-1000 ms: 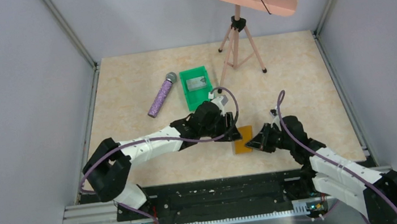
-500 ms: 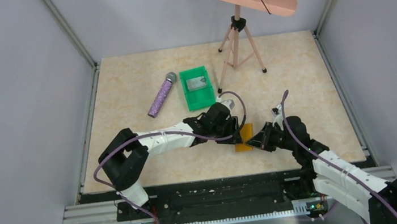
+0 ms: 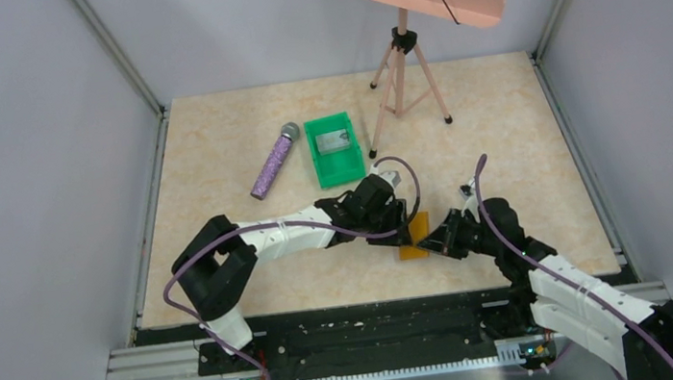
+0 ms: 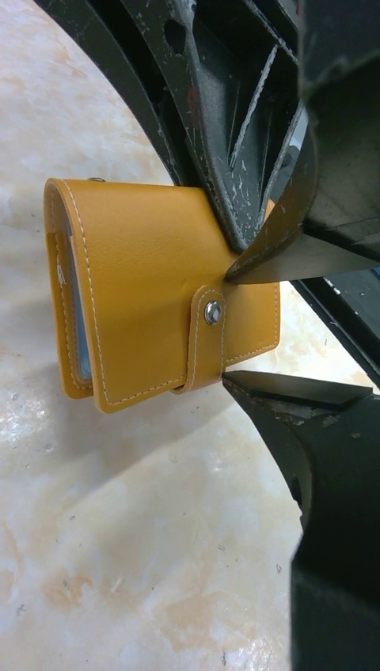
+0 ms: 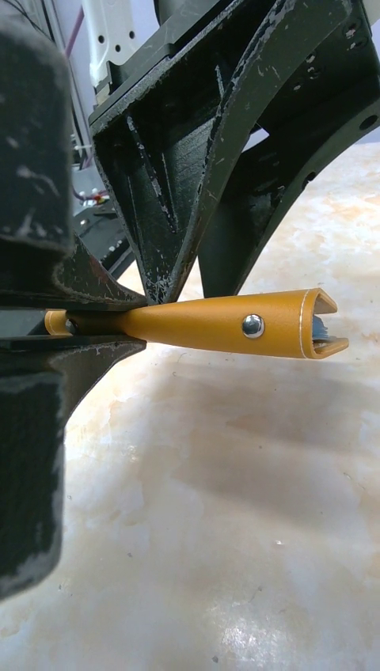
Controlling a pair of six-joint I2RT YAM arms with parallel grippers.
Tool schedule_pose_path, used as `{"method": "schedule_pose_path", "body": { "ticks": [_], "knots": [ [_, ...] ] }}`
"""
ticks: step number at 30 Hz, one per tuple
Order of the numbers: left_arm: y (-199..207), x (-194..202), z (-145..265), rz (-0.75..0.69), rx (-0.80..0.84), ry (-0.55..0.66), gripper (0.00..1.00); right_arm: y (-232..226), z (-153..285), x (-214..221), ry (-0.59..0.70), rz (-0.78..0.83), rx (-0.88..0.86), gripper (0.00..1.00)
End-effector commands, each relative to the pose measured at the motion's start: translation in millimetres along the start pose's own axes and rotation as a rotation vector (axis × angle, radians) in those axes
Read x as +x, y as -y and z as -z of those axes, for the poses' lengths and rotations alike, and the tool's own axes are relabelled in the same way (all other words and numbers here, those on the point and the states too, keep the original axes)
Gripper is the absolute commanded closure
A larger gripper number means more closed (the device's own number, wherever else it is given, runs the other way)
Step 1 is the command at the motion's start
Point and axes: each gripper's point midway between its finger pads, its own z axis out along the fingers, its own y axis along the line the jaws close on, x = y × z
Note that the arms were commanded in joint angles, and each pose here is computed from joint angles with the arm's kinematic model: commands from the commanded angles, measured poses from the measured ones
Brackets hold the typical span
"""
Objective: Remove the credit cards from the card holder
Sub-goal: Open the card holder at the center of the board.
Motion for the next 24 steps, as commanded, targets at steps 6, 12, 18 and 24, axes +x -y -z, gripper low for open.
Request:
{"method": "schedule_pose_path", "body": {
  "ticks": [6, 12, 18, 24],
  "knots": [
    [12.1, -16.4, -3.8, -0.034, 0.016, 0.054, 0.46, -35.6, 2.3, -3.1, -0.006, 0.076, -0.153, 1.00],
    [18.3, -18.6, -1.9, -0.043, 0.044, 0.058, 0.47, -31.7, 1.4, -0.2, -0.016, 0.079, -0.142, 1.00],
    [22.0, -20.0, 1.3, -0.046, 0.056, 0.065, 0.48, -32.6, 1.5, 4.1, -0.036, 0.082, -0.159, 1.00],
    [23.0, -20.8, 1.5, -0.045, 0.066, 0.071, 0.49, -31.8, 1.3, 4.4, -0.037, 0.080, -0.156, 1.00]
  ]
}}
